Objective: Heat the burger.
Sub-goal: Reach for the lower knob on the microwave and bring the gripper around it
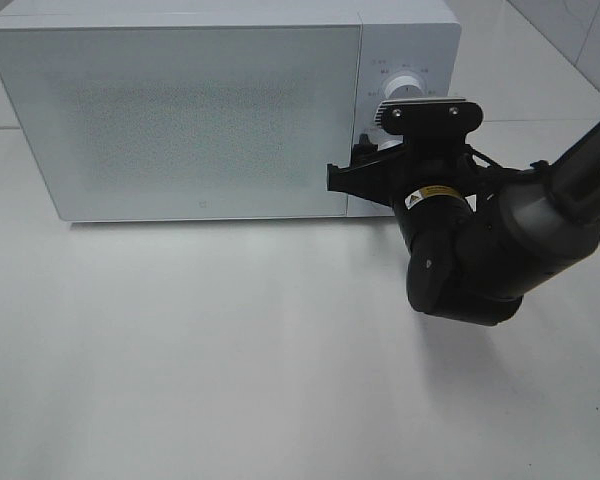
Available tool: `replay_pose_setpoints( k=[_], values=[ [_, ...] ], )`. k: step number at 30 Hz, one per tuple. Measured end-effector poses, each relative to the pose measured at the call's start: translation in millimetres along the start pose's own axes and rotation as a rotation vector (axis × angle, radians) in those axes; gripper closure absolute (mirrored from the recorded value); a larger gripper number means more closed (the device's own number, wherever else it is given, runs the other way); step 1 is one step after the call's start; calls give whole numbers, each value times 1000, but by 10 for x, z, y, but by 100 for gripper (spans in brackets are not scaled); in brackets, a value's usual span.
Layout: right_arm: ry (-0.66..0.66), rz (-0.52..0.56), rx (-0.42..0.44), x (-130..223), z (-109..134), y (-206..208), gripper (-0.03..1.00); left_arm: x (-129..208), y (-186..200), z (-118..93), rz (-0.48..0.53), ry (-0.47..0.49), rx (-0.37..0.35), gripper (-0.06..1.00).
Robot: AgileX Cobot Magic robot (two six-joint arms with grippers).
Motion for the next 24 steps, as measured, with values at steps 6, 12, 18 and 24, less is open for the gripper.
replay_pose_setpoints(
  k=[6, 12, 18, 24],
  values=[
    [-4, 4, -11, 37, 21, -1, 26, 0, 0, 0, 0, 0, 0, -3],
    [17, 20, -31, 142, 61, -3, 26, 0, 0, 0, 0, 0, 0, -3],
    [16, 22, -33, 145, 63, -3, 27, 0, 0, 0, 0, 0, 0, -3],
    [15, 23, -28, 147, 50, -8, 33, 0, 0, 0, 0, 0, 0, -3]
  ],
)
Point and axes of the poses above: a point on each arm's last joint axis where the gripper is mounted, y pointing back along that axis away from the gripper, z along the wrist's bending axis when the last joint is at zero, x = y × z, the point moved 5 cm from there along -y, pointing out along that axis toward the gripper, and after that the axes turned 9 degrees about y, right-handed, at the moved point
